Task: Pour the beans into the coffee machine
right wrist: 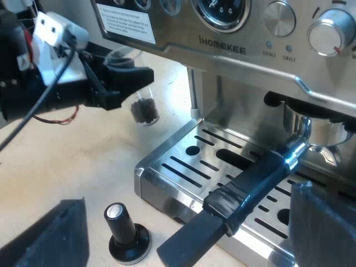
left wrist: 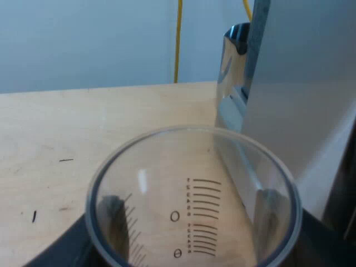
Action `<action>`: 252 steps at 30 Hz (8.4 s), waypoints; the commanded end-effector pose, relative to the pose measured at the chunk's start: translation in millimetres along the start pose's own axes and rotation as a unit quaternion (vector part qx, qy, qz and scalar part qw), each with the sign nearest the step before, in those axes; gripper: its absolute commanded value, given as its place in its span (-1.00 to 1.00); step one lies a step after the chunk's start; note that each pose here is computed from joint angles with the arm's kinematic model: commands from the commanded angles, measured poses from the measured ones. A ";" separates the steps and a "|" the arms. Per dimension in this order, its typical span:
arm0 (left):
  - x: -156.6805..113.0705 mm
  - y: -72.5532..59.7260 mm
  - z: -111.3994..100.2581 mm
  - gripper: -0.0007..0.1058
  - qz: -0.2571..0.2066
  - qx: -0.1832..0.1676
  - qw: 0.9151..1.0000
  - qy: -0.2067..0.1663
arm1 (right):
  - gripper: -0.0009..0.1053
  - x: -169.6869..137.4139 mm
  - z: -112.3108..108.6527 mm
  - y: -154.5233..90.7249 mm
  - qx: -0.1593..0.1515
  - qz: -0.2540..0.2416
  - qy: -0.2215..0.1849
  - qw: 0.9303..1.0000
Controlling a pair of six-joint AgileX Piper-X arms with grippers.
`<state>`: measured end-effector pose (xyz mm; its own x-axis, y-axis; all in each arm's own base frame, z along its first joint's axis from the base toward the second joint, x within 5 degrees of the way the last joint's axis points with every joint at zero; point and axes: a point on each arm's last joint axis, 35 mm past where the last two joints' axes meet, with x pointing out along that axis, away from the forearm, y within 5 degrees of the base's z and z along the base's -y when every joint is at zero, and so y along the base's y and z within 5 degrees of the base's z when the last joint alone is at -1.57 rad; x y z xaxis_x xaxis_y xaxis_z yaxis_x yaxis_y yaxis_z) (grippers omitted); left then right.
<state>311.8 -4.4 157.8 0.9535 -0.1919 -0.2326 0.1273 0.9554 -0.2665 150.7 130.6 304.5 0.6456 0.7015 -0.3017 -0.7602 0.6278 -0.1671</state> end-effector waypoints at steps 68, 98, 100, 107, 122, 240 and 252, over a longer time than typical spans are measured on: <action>-147.3 -80.3 221.8 -0.36 0.039 0.161 0.984 -0.065 | 0.48 -28.3 82.7 -22.6 -0.016 -0.174 -0.260 0.950; -92.2 -144.9 272.6 -0.36 -0.009 0.218 0.976 -0.004 | 0.48 -28.4 82.8 -22.7 -0.016 -0.174 -0.260 0.950; -87.5 -145.7 274.6 -0.36 -0.009 0.218 0.976 -0.001 | 0.48 -28.4 82.8 -22.7 -0.016 -0.174 -0.260 0.950; -73.6 -148.5 283.0 -0.36 -0.008 0.219 0.976 0.013 | 0.48 -27.9 82.2 -22.6 -0.016 -0.174 -0.257 0.951; -58.4 -168.9 312.9 -0.36 -0.010 0.222 0.975 0.002 | 0.48 -27.9 82.2 -22.6 -0.016 -0.174 -0.257 0.951; 38.7 -299.5 269.3 -0.36 -0.019 0.866 0.499 -0.039 | 0.48 -27.9 82.2 -22.5 0.005 -0.166 -0.261 0.951; 38.6 -300.2 269.1 -0.36 -0.026 0.892 0.449 -0.048 | 0.48 -27.9 82.2 -22.5 0.005 -0.166 -0.261 0.951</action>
<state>386.5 -236.4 475.9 0.9306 -0.2866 -0.2276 0.1077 -0.3798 0.9188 157.8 126.0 388.9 0.8064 0.5369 0.2479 -0.5117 0.8436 -0.1626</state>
